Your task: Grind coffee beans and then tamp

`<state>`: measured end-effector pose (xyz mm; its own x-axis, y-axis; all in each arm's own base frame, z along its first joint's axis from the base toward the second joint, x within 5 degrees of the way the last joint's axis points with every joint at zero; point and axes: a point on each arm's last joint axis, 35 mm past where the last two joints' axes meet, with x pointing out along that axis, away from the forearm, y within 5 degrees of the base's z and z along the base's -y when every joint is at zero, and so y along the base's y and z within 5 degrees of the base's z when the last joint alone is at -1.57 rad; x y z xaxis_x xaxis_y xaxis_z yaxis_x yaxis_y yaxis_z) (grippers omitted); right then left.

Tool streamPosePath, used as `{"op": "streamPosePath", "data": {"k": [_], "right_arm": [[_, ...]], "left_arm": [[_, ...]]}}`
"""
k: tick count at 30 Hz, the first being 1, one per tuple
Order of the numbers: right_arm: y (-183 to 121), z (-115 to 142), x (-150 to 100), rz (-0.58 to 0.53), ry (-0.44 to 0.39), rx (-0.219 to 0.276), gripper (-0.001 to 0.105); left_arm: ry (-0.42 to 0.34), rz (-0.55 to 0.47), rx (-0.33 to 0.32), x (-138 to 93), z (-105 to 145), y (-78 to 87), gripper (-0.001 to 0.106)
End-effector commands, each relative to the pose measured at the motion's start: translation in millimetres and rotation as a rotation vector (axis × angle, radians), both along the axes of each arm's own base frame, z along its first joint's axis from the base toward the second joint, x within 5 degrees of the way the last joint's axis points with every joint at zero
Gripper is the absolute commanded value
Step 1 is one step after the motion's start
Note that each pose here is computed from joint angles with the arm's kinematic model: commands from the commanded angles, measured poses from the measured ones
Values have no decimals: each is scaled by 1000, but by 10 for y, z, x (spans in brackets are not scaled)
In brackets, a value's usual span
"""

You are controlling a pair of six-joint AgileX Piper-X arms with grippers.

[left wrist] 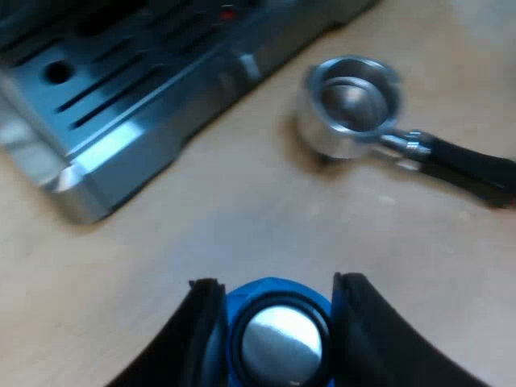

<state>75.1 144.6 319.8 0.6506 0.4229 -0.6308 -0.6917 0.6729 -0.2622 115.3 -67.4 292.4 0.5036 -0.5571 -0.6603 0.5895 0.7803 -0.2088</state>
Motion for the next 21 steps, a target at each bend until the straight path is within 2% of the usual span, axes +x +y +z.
{"op": "streamPosePath", "data": {"k": [1,8,11,14,19,21], "right_arm": [[-82,35,-28,-33,-1,-5,62],[-204,29,-42,-116,-59,-42,62],[-229,-163,-49,-130,-43,-79,62],[-219,-339,-46,-155,-20,-69,62],[-165,-579,-39,-133,7,-21,62],[-142,-708,-39,-123,28,14,62]], "left_arm": [[-13,-55,-6,-30,33,-56,0],[-11,-115,0,-1,108,-176,0],[-40,-114,-16,48,201,-207,0],[-50,-114,-22,84,270,-230,0],[-52,-114,-22,114,309,-249,0],[-47,-120,-26,109,315,-249,0]]}}
